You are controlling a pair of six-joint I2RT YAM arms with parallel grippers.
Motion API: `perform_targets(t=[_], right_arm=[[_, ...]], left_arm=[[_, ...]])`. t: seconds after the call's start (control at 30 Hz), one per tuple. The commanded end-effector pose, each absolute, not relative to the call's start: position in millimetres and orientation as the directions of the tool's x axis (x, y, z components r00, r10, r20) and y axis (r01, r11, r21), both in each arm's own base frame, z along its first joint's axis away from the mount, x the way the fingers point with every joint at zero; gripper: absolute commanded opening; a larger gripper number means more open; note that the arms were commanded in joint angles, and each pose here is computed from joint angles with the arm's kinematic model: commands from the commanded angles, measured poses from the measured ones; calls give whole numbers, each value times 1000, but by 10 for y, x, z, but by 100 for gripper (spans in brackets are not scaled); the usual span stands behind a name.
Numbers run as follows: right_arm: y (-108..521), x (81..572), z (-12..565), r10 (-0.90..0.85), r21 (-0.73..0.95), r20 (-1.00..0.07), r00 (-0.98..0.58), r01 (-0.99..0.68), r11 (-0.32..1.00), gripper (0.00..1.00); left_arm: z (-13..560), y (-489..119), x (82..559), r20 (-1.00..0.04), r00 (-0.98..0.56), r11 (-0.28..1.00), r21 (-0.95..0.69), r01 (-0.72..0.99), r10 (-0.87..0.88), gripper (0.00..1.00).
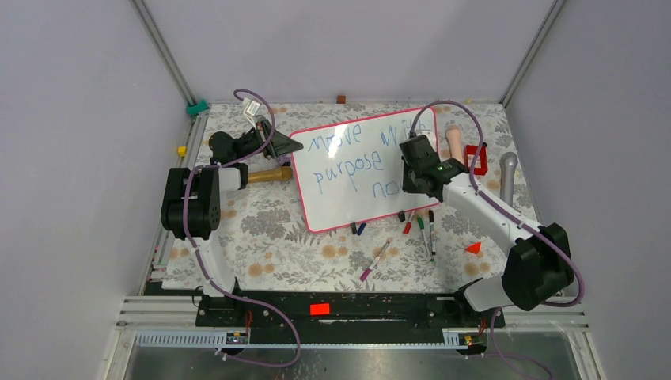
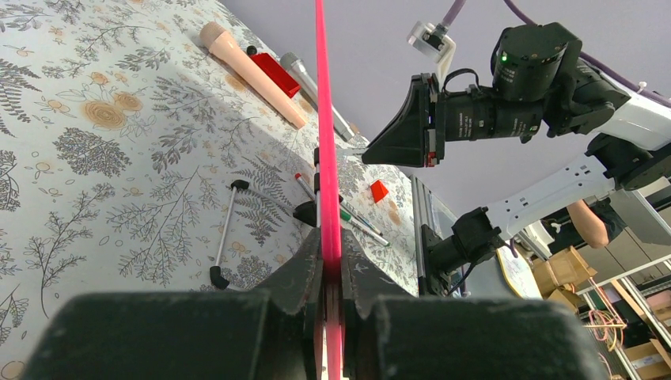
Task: Write a sentence on the whiteboard
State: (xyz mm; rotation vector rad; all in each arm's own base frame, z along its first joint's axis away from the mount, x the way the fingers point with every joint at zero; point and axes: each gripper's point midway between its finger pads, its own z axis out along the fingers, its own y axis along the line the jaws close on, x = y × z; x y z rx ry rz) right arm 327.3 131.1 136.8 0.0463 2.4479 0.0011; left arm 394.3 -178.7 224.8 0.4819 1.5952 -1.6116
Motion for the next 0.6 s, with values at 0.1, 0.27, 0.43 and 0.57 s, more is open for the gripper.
perform_targets(t=[0.1, 0.27, 0.43, 0.57], right_arm=[[1233, 3187, 1204, 77, 30, -633, -770, 75, 997, 0], [1206, 3259, 1226, 77, 16, -636, -768, 87, 996, 0], [1154, 3493, 1393, 75, -1, -666, -742, 102, 995, 0], [1132, 3656, 1528, 85, 10, -685, -723, 107, 994, 0]], left_arm=[[2420, -1796, 3876, -827, -512, 101, -544, 833, -233, 0], [2415, -1796, 3879, -827, -512, 101, -544, 833, -232, 0], [2417, -1795, 3886, -828, -510, 102, -542, 834, -233, 0], [2424, -1797, 3879, -828, -510, 101, -542, 834, -232, 0]])
